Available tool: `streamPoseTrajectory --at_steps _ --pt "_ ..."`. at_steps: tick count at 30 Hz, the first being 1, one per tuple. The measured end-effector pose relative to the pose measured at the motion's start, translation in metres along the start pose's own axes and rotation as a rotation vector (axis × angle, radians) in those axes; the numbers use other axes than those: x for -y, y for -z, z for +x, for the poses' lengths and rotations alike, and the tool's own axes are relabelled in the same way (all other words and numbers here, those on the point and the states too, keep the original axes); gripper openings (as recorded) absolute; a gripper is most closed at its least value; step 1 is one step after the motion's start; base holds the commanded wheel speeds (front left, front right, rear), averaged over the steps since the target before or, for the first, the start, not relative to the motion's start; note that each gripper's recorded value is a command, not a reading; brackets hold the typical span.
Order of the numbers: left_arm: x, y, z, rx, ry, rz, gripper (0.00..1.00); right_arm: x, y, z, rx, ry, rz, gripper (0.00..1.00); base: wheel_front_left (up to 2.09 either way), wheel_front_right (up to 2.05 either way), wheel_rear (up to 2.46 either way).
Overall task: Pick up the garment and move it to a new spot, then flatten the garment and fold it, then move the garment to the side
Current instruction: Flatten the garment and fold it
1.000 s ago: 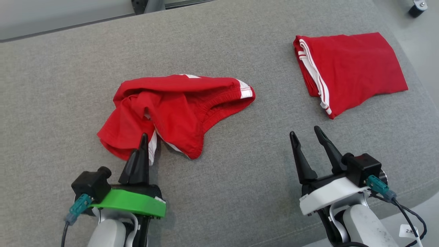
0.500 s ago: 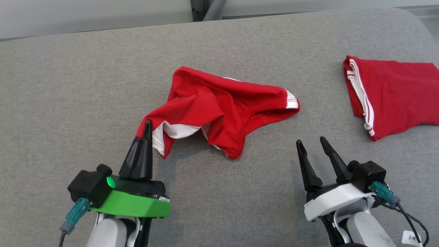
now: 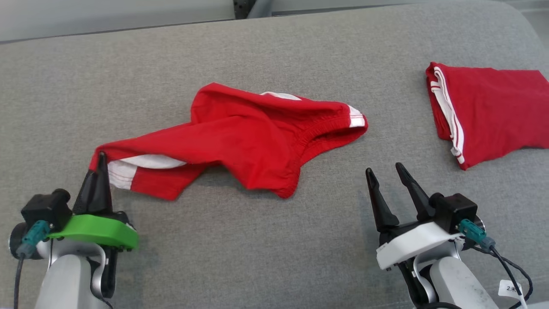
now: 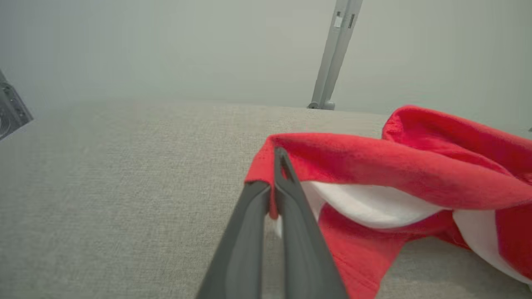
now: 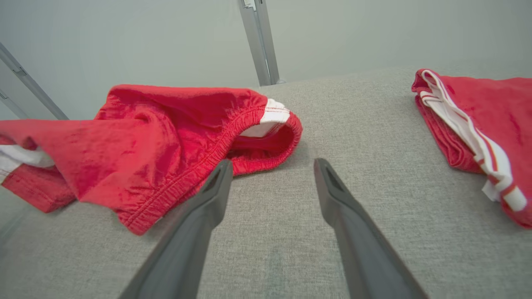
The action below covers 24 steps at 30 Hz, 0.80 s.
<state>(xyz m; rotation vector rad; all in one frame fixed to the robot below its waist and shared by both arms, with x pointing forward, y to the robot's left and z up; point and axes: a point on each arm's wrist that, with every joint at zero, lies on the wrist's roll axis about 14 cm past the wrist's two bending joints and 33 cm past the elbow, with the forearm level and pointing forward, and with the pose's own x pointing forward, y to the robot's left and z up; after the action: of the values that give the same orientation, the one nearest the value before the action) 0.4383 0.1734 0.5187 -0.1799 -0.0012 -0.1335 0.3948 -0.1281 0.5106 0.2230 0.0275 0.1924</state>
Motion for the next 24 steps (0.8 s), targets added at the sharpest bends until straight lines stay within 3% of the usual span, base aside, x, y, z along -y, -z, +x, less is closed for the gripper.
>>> streamPoseTrajectory --at_steps 1,6,10,19,24 --pt "-0.004 0.008 0.004 -0.024 -0.013 -0.002 1.0 0.004 0.0 -0.001 -0.001 0.01 -0.002 1.0 0.0 0.0 0.0" --pt "-0.021 0.03 0.017 -0.089 -0.057 0.021 1.0 0.018 0.0 -0.006 -0.004 0.051 -0.009 1.0 0.0 0.0 0.0" --pt "-0.004 0.041 0.016 -0.102 -0.047 0.006 1.0 0.021 -0.001 -0.011 -0.003 0.064 -0.011 1.0 0.0 0.0 0.0" --pt "-0.006 0.024 -0.018 -0.04 -0.102 -0.035 1.0 -0.007 0.002 -0.004 -0.009 -0.018 0.006 1.0 0.0 0.0 0.0" --pt "-0.006 0.018 -0.037 -0.022 -0.112 -0.058 1.0 -0.039 0.019 0.002 -0.059 -0.11 0.049 1.0 0.0 0.0 0.0"
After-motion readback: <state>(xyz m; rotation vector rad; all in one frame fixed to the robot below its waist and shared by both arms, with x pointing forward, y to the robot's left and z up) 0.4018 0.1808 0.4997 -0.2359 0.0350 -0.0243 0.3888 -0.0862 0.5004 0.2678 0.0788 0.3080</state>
